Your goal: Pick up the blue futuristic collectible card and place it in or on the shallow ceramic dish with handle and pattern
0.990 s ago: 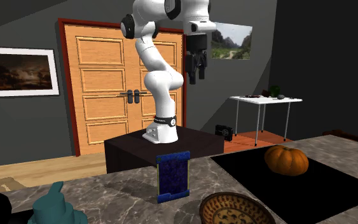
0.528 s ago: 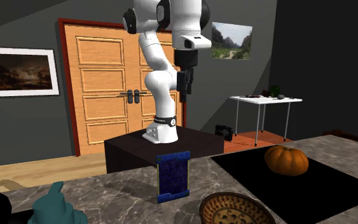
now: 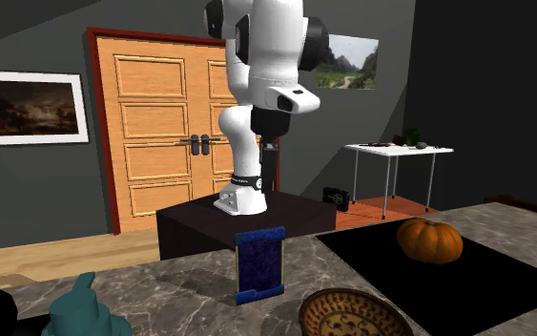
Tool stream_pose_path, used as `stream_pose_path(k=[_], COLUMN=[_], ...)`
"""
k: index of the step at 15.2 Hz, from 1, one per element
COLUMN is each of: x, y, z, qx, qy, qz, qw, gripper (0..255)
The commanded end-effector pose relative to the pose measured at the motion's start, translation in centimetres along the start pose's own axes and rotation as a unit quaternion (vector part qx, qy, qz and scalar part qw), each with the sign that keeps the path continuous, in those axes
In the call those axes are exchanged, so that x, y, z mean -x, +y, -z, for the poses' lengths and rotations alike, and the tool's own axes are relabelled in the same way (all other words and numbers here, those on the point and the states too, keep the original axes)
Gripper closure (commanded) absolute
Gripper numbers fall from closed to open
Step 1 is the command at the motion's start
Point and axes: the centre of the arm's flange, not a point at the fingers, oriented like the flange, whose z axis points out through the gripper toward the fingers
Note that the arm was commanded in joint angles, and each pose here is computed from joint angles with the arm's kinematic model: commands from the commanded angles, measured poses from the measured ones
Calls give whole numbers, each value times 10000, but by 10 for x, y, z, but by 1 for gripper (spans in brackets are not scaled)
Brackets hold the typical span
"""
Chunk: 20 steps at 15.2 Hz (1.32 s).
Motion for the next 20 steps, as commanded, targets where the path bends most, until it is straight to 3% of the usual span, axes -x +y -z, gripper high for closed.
stream_pose_path(k=[1, 4, 8, 15, 20], x=[3, 3, -2, 1, 1], y=[24, 60, 106, 105, 105], z=[-13, -32, -55, -92, -95], qx=[-36, -101, -183, -183, -183], qy=[-108, -256, -441, -441, -441], qz=[374, 874, 1501, 1501, 1501], qw=[9992, 9958, 9875, 9875, 9875], gripper=[0, 0, 0, 0, 0])
